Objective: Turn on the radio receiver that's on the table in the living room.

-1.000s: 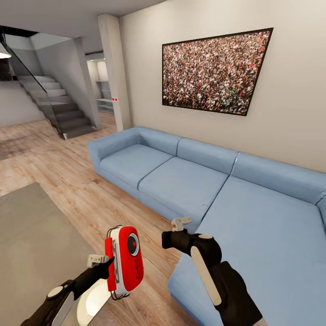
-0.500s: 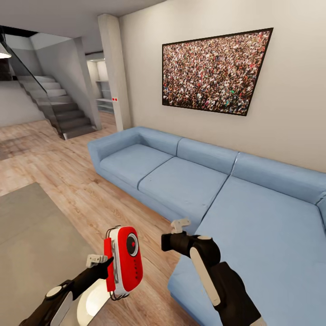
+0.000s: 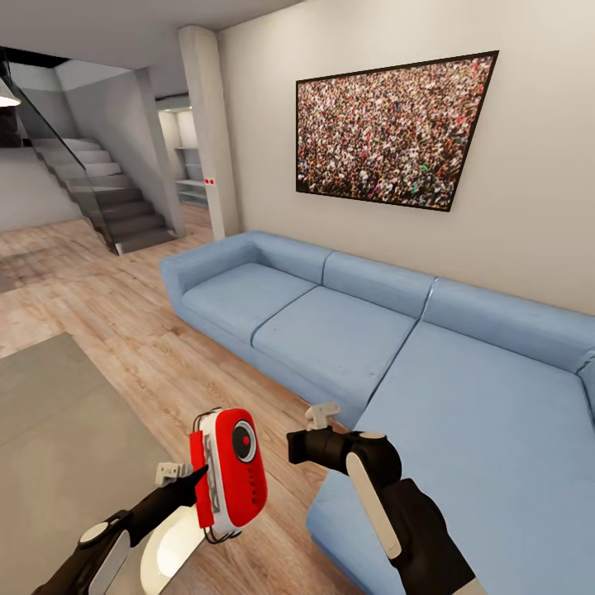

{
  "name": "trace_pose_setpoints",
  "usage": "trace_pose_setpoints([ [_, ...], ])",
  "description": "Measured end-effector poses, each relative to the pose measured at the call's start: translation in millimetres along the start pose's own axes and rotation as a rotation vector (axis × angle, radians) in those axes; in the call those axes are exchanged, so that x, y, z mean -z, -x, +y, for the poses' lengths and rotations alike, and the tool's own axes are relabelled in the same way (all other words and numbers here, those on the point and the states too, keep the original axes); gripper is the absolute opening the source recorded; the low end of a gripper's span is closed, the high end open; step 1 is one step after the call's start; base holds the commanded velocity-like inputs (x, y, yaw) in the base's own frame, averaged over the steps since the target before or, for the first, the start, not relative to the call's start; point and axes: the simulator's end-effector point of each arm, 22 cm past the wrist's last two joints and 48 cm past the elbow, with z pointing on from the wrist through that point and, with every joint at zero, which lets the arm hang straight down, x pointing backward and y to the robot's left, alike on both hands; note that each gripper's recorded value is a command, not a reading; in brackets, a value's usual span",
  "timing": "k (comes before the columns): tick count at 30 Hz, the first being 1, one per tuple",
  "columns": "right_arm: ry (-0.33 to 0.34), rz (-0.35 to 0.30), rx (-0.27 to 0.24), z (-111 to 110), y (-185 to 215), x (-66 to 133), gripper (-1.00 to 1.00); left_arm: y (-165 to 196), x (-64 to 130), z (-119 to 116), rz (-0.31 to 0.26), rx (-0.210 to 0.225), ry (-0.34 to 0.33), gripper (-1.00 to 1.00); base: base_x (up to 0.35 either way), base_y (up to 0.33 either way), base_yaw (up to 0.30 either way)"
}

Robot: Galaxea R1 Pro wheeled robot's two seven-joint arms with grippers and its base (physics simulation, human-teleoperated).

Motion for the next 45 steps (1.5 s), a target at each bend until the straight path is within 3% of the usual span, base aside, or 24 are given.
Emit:
trace_pose_setpoints([
  [14,-0.029,-0.002,0.003,-6,1,0.3,-1.00,1,0.7,0,-0.001,0.002,-0.003,-1.00,0.000,0.000,0.000],
  [19,-0.096,-0.002,0.002,-21,1,1.2,-1.00,1,0.6,1,-0.002,0.003,-0.001,-1.00,0.000,0.000,0.000],
  [25,-0.221,-0.011,0.000,-46,4,5.4,-1.00,1,0.5,1,-0.001,0.003,-0.001,-1.00,0.000,0.000,0.000],
  [45,-0.203,-0.020,-0.006,-32,7,1.0,-1.00,2,0.9,1,-0.002,0.003,-0.003,-1.00,0.000,0.000,0.000],
])
